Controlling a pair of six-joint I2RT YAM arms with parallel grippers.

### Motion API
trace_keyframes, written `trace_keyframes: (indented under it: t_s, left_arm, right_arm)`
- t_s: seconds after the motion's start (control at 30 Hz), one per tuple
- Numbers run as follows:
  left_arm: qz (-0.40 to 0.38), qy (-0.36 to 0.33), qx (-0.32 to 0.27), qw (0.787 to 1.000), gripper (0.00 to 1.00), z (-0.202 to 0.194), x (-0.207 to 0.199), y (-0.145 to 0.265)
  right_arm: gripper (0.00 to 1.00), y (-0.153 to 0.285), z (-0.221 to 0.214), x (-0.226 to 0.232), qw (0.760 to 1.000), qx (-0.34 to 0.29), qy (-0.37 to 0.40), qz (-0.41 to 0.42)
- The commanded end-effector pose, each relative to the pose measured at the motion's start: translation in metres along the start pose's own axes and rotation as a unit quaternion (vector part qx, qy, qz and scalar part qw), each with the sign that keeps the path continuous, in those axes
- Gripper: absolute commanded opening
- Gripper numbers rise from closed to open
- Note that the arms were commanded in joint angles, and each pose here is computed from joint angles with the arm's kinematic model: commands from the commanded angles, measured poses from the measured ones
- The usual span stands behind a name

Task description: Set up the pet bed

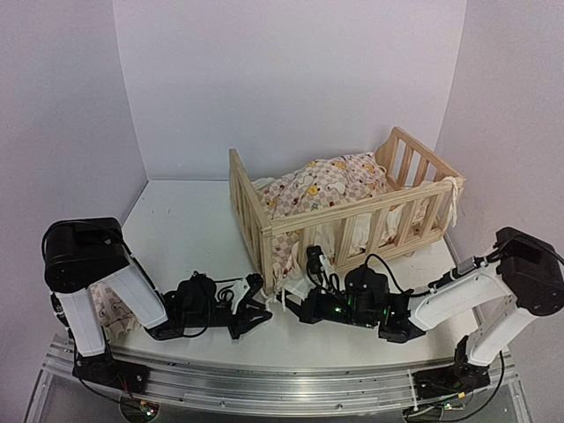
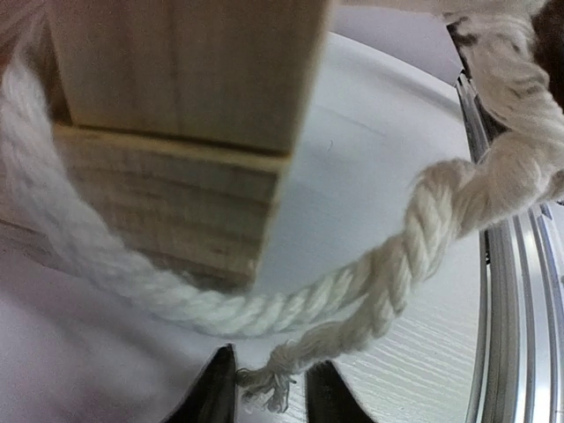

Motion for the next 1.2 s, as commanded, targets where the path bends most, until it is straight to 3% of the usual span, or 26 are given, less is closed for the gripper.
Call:
trace_keyframes:
  t_s: [0.0,0.03,0.17,0.37,0.6,0.73,0.8,0.93,1.17]
  left_arm:
    - [-0.008,-0.008,-0.05,0.999,0.05,0.025,-0.003,-0.003]
    - [-0.005,-0.009,-0.052,0.999,0.01,0.027,-0.002,-0.002]
    - [0.025,-0.005,-0.029,0.999,0.0,0.031,0.005,0.008]
    - [0.079,0.067,0.05,0.993,0.0,0.04,0.04,0.045]
    - [0.146,0.061,0.056,0.986,0.0,0.057,0.07,0.084]
    - [0.184,-0.022,0.044,0.982,0.0,0.08,0.095,0.095]
    - [0.182,-0.093,0.072,0.976,0.0,0.08,0.105,0.097]
    - [0.186,-0.237,0.152,0.941,0.0,0.05,0.133,0.113]
    - [0.195,-0.292,0.157,0.923,0.0,0.049,0.168,0.143]
  right_arm:
    - [0.0,-0.004,0.011,0.015,1.0,-0.019,-0.006,0.022]
    - [0.0,-0.004,0.011,0.015,1.0,-0.018,-0.007,0.022]
    - [0.0,0.001,0.013,0.014,1.0,-0.015,-0.004,0.004]
    - [0.0,0.021,0.022,0.029,0.993,0.008,0.086,-0.081]
    - [0.0,0.048,0.032,0.03,0.978,0.017,0.129,-0.161]
    - [0.0,0.059,0.045,0.028,0.973,-0.018,0.137,-0.184]
    - [0.0,0.064,0.044,0.019,0.969,-0.023,0.134,-0.205]
    - [0.0,0.067,0.023,-0.013,0.966,-0.014,0.097,-0.24]
    - [0.0,0.054,-0.028,-0.057,0.972,0.002,-0.006,-0.234]
Point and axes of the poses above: each gripper's point midway between its finger pads, its own y axis back along the fingers, its own x axis along the line the jaws close on, z = x × y, the point moved 4 cm from there along y, back along the fingers, and after that the axes turned 1 degree about -y, right-handed, at the moved point
